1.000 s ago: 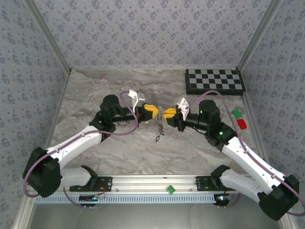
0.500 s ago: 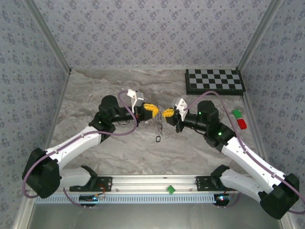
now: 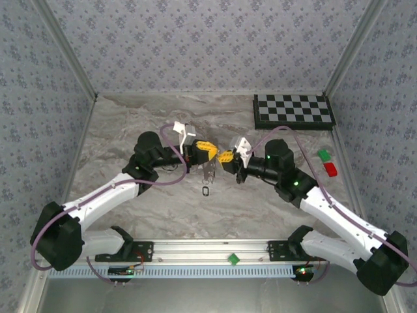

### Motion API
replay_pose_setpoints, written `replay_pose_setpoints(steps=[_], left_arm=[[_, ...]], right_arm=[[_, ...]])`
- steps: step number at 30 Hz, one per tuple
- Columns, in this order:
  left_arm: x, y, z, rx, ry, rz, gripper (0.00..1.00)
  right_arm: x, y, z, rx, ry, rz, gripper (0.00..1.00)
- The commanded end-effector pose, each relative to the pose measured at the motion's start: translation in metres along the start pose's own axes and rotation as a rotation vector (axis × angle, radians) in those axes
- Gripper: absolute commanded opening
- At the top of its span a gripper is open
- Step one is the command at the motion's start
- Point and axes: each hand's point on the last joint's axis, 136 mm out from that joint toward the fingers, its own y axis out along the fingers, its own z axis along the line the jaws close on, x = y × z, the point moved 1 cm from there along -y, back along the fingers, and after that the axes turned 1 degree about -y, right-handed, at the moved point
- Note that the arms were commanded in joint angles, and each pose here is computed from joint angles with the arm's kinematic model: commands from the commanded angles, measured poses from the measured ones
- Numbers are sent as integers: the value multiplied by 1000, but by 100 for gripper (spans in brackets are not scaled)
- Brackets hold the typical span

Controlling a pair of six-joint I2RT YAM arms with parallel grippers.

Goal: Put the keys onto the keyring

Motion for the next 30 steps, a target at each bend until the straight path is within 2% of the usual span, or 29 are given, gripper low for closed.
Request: replay_pose_setpoints(steps=[1,9,11,12,19,30], left_arm=[[11,3,-14,-59,50,-36,0],[2,4,-4,-15,63,-2,0],[1,5,-3,-18,58,3,0],[2,6,-4,-22,55,2,0],[0,8,-5,-45,47,12,0],[-7,10,-10,-77,52,44,0]], right_arm=[[1,1,0,-11,3,-7,19],[6,-21,-13,-99,37,-51,25],[7,-24,-14,-114,38,-60,34],[7,-25,-14,-116,39,-61,35],[15,-22,-13,-93,56,-77,33],[24,-32,-46,-219,131,-117,32]])
